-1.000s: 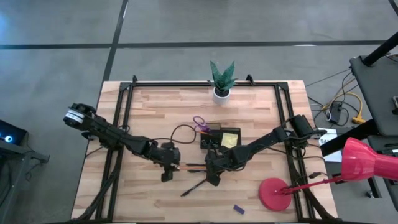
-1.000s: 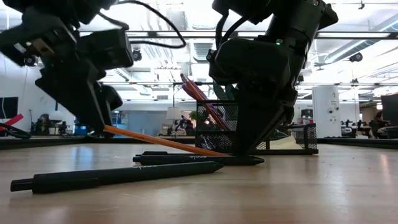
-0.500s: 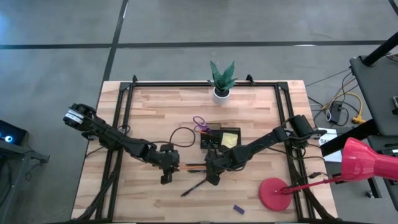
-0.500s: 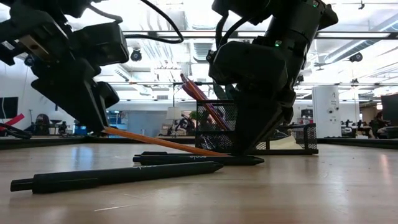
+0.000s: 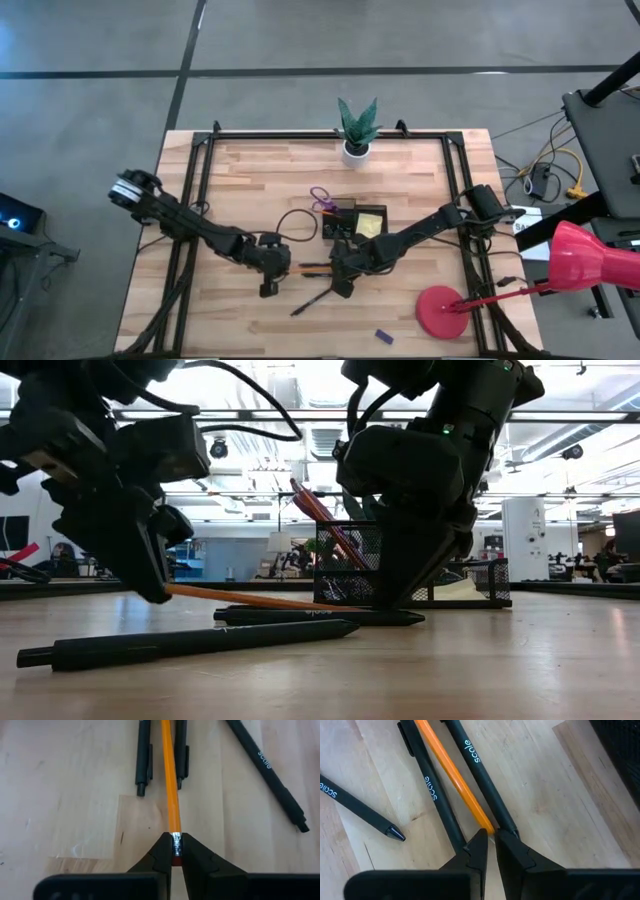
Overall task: Pick and place office supplies into organizer
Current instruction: Put the orange pencil into the black organizer
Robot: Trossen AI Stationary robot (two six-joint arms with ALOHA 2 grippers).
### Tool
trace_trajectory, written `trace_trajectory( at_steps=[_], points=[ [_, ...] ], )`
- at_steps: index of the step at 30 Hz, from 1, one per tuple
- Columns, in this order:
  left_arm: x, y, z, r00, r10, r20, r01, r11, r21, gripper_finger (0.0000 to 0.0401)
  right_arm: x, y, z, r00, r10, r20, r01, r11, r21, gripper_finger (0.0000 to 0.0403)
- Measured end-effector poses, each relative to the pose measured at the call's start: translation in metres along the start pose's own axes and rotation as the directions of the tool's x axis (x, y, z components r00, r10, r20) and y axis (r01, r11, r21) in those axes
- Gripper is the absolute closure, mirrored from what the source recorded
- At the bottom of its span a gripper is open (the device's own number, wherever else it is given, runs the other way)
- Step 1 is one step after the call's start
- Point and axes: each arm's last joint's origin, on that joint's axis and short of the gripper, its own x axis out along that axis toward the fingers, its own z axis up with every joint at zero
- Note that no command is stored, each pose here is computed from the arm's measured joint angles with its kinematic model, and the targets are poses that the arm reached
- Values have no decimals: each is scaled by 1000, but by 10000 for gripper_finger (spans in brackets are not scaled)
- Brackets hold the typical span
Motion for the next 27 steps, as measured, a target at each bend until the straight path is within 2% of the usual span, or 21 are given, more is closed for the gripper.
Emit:
trace_trajectory(
  at_steps=[8, 11, 14, 17, 22, 24, 27],
  points=[
    [-7, -1, 5, 999, 17, 34, -18, 1000, 26, 392, -7, 5, -1, 1000, 1, 22, -2, 999, 37, 374],
    [-15, 1, 6, 998, 49, 35, -50, 998, 25, 393, -22, 13, 3, 993, -19, 120, 15, 999, 34, 374],
    [-30, 3, 10, 994, 109, 28, -110, 992, 53, 393, -44, 19, 6, 962, -114, 248, 101, 993, 64, 374],
    [-50, 2, 21, 979, 195, 53, -200, 972, 126, 393, -72, 23, 6, 882, -273, 384, 240, 962, 134, 374],
    [-89, 2, 50, 944, 316, 93, -330, 902, 278, 394, -122, 24, 6, 683, -481, 550, 377, 877, 298, 374],
    [-104, 2, 63, 925, 366, 101, -378, 865, 329, 394, -138, 23, 7, 633, -520, 573, 388, 854, 346, 374],
    [-126, 4, 81, 889, 446, 107, -446, 790, 420, 394, -155, 23, 11, 599, -544, 588, 395, 839, 375, 374]
  ],
)
